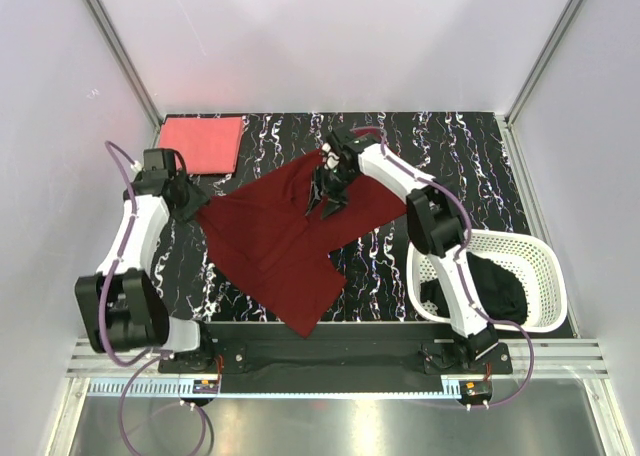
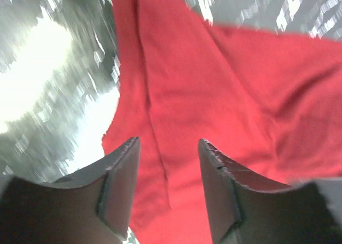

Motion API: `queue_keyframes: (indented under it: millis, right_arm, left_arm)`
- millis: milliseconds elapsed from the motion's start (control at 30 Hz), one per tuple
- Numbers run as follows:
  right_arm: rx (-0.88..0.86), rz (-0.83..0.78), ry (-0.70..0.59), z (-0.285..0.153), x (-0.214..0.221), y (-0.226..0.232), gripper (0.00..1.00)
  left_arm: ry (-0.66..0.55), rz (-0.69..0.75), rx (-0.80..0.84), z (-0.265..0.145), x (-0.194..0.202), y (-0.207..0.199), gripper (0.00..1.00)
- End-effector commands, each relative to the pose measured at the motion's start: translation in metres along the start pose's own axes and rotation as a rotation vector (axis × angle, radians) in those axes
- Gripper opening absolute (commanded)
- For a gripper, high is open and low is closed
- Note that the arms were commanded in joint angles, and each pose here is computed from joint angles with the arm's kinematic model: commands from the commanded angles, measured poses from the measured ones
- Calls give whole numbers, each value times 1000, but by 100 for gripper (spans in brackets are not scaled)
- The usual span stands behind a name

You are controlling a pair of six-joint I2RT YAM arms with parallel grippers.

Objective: Fold and stack the t-shirts
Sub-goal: Fold the tshirt

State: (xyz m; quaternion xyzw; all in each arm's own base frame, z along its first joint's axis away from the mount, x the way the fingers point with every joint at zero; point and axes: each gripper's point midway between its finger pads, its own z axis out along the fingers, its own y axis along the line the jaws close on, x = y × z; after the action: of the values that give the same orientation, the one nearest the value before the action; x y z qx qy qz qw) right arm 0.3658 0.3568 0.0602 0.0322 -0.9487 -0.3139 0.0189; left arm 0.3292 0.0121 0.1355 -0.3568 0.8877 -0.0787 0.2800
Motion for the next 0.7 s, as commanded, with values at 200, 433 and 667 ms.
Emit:
queue_keyframes:
  millis: [200, 433, 667]
  right_arm:
    - [16, -105, -120, -68, 20, 13, 55]
    - [-15, -101, -131, -73, 25, 16, 56]
    - [-23, -96, -128, -72, 23, 15, 55]
  left_arm:
    - [-137, 171, -22, 62, -79, 2, 34]
    - [-124, 166, -97, 84, -97, 28, 40]
    - [-101, 147, -28, 99, -93, 24, 45]
